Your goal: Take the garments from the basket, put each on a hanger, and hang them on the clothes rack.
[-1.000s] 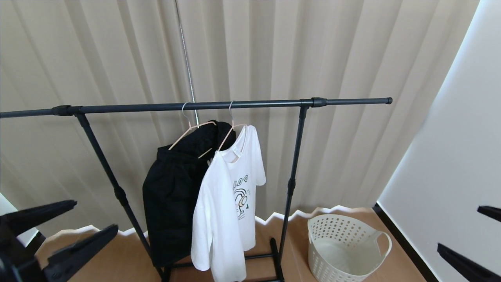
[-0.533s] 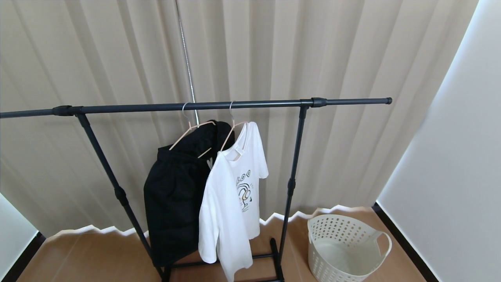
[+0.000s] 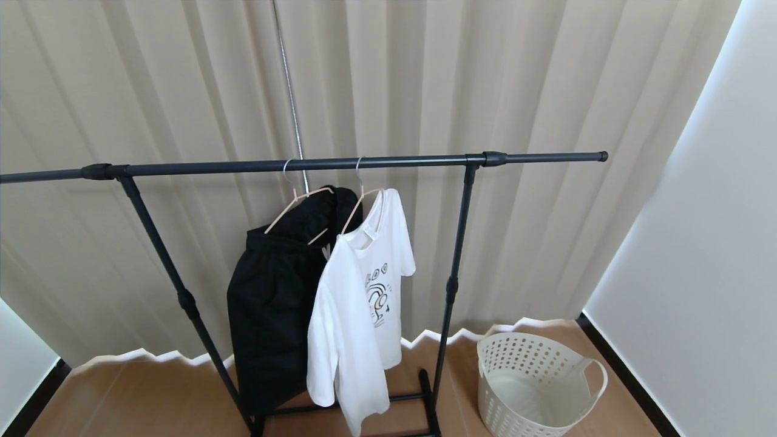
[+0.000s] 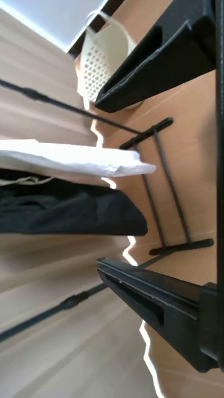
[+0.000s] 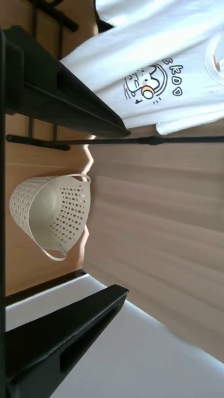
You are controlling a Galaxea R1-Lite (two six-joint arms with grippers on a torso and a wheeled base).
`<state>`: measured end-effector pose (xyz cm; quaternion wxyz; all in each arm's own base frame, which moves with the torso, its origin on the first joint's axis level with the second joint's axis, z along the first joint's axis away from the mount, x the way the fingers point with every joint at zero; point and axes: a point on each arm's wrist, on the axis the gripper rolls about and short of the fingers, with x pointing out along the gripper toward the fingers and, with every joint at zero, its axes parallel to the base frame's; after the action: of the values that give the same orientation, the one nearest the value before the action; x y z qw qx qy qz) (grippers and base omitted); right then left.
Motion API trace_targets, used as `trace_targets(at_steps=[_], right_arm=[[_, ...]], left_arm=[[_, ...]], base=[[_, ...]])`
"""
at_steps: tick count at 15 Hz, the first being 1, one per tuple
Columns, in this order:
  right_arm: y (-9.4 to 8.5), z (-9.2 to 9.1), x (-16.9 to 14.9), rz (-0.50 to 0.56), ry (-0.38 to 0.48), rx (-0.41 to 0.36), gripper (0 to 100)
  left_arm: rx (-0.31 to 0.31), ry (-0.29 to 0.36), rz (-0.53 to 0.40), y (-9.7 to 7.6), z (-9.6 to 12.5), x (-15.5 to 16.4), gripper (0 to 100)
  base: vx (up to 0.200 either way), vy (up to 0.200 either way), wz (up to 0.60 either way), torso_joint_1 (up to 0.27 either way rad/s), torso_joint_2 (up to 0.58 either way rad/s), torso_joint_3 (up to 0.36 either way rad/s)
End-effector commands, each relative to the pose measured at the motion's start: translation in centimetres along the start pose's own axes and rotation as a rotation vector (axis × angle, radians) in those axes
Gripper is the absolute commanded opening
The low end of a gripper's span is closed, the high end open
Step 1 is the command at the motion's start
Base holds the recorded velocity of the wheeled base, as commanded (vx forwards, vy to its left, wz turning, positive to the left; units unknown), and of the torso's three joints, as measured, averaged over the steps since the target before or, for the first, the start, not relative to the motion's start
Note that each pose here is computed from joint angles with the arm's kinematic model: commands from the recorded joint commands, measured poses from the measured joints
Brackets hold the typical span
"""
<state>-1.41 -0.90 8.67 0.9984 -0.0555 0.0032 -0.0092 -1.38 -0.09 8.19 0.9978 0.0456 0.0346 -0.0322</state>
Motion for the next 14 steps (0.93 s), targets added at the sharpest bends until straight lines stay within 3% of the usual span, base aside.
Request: trace_targets(at_steps=[1,3,5,10,14], right_arm=[[0.03,-0.03,-0.04,-0.032,0.003,0.001,100],[0.2,-0.01,-0.13,-0.149,0.017,-0.013,100],[0.38,-0.18,-0.97,-0.24,-0.06,-0.042,100],[0.5,-0.16,-0.94,-0.173,-0.07,-0.036,100],[0.57,-0.15,-0.93,-0.137,-0.079,0.027,100]], left_arm=[[-0.003,-0.07,0.093,0.01,-0.47,-0.76,100],[-0.026,-0.083,0.131,0.1,-0.48,-0.87,100],[-0.045,-0.085,0.149,0.14,-0.47,-0.88,100],[-0.063,-0.09,0.145,0.14,-0.45,-0.89,100],[-0.08,-0.097,0.146,0.15,-0.39,-0.9,100]], base=[[0.0,0.0,0.0,0.0,0.0,0.0],[0.0,0.0,0.0,0.0,0.0,0.0],[0.0,0.0,0.0,0.0,0.0,0.0],[0.0,0.0,0.0,0.0,0.0,0.0],[0.0,0.0,0.0,0.0,0.0,0.0]])
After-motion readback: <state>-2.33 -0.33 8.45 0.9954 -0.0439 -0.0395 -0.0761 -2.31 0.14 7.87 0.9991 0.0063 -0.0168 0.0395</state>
